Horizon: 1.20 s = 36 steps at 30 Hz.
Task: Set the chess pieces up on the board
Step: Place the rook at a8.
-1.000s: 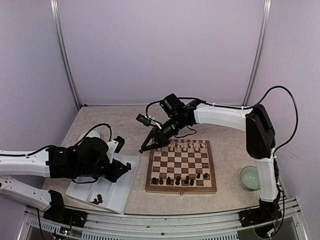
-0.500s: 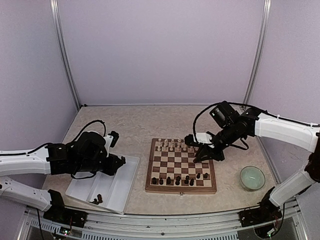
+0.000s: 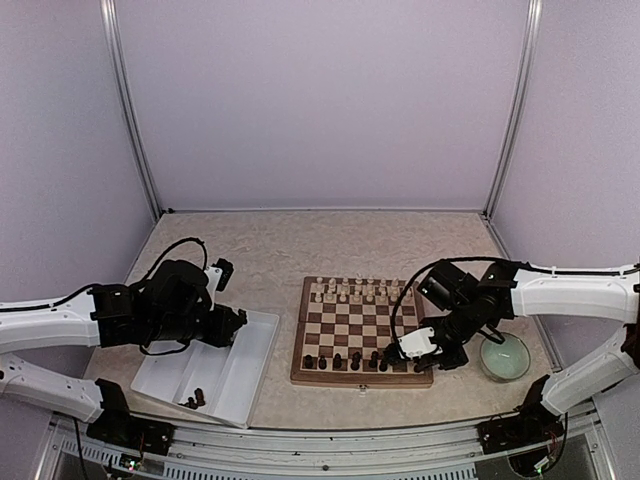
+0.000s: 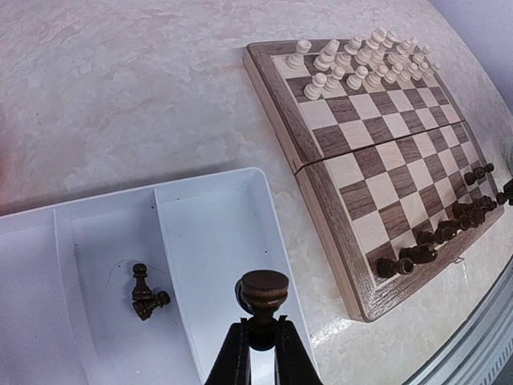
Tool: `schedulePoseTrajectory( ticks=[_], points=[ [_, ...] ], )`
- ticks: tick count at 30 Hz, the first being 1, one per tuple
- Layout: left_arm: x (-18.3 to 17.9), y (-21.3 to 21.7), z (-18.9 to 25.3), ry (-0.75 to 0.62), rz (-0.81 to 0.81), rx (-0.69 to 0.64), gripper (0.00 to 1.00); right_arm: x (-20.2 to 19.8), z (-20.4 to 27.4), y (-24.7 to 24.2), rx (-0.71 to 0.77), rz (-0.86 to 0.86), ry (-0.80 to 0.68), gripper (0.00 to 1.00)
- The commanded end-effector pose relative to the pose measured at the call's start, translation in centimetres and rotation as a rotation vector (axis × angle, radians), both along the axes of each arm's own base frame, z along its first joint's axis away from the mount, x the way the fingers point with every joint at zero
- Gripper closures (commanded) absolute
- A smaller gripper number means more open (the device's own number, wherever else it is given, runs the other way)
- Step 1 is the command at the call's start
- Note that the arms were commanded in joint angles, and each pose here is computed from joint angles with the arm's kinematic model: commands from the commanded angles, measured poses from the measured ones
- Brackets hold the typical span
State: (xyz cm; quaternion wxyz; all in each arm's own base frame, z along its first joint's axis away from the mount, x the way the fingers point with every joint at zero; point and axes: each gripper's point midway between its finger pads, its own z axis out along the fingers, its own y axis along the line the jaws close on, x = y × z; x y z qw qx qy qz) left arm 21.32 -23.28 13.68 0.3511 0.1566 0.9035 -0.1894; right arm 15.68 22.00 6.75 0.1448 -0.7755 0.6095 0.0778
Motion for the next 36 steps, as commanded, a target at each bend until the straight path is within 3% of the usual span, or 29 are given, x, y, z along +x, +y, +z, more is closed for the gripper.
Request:
schedulePoseTrajectory(
  ticks=[1, 16, 22, 26, 30, 36],
  points=[
    [0.7, -0.2, 1.7, -0.027, 0.018, -0.029, 0.99, 1.0, 0.0, 0.1, -0.004, 0.001, -0.064, 0.96],
    [0.5, -0.4, 0.9, -0.009, 0.008, -0.025, 0.99, 0.6, -1.2, 0.2, -0.02, 0.007, -0.023, 0.9],
    [0.5, -0.6, 0.9, -0.009, 0.003, -0.032, 0.99, 0.6, -1.7, 0.0, -0.038, 0.002, -0.014, 0.82],
    [0.5, -0.9, 1.1, -0.009, -0.003, -0.043, 0.99, 0.4, -0.8, 0.3, -0.029, -0.007, 0.002, 0.68],
    [0.6, -1.5, 2.2, -0.022, -0.012, -0.083, 0.98, 0.5, 4.3, 2.4, 0.072, 0.004, 0.018, 0.59],
    [0.7, -4.4, 7.5, -0.149, -0.06, -0.281, 0.98, 3.5, 12.8, 8.0, 0.406, -0.094, 0.023, 0.54]
  ],
)
